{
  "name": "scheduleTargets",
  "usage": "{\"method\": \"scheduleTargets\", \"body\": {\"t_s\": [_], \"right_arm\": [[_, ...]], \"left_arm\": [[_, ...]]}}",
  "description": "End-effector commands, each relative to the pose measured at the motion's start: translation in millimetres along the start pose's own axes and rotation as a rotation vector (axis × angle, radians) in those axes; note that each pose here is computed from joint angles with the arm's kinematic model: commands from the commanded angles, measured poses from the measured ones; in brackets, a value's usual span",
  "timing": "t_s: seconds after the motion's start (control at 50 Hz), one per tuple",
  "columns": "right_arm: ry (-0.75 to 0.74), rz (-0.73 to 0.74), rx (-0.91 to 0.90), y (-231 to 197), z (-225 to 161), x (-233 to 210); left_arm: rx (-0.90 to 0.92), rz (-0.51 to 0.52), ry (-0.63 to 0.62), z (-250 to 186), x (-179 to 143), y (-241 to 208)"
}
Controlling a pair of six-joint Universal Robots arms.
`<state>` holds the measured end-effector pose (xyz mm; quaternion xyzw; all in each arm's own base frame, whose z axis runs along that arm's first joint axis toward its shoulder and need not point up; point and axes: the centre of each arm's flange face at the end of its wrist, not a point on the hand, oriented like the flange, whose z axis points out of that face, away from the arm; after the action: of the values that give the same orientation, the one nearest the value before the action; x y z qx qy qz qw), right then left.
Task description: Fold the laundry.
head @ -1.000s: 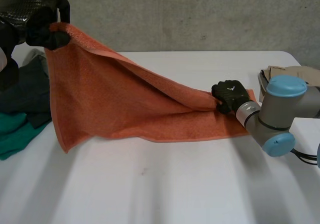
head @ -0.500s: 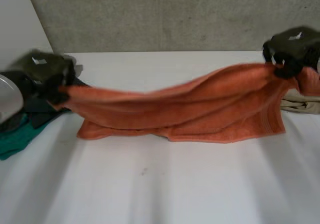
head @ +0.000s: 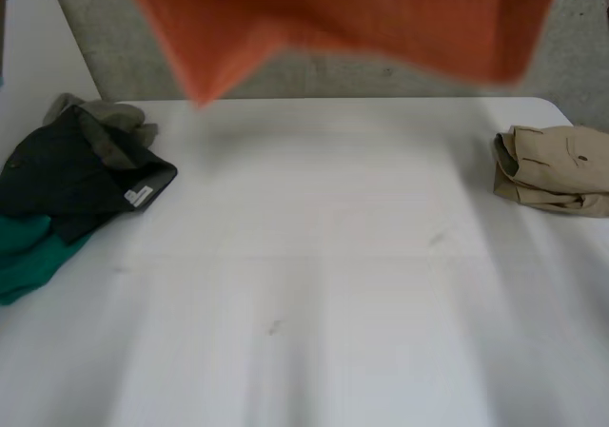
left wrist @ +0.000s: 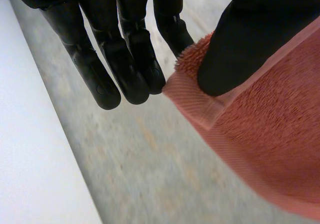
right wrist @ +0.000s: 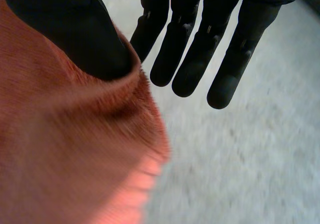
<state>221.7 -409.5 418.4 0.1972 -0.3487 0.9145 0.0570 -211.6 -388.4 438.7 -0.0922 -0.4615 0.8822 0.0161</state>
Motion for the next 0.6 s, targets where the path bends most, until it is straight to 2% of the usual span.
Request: {"method": "scheduleTargets", "body": {"t_s": [0.02, 0.2, 0.3, 0.38, 0.5, 0.6], "right_arm": [[-0.169, 0.073, -0.089, 3, -24, -18], [-0.332, 0.148, -0.458, 74, -89, -52], [-0.51, 0.153, -0.671, 118, -157, -97], [-0.618, 0.122, -0.79, 136, -196, -117], [-0.633, 0.118, -0.869, 137, -205, -112], [-0.464, 0.201, -0.887, 126, -186, -81]], "left_arm": [[-0.117, -0.042, 0.063, -19, 5, 17], [-0.425, -0.033, 0.148, -86, 22, 96], [-0.625, 0.019, 0.214, -141, 35, 151], [-0.717, 0.042, 0.249, -169, 38, 167], [-0.722, 0.048, 0.251, -176, 35, 163], [-0.678, 0.038, 0.237, -171, 29, 145]]}}
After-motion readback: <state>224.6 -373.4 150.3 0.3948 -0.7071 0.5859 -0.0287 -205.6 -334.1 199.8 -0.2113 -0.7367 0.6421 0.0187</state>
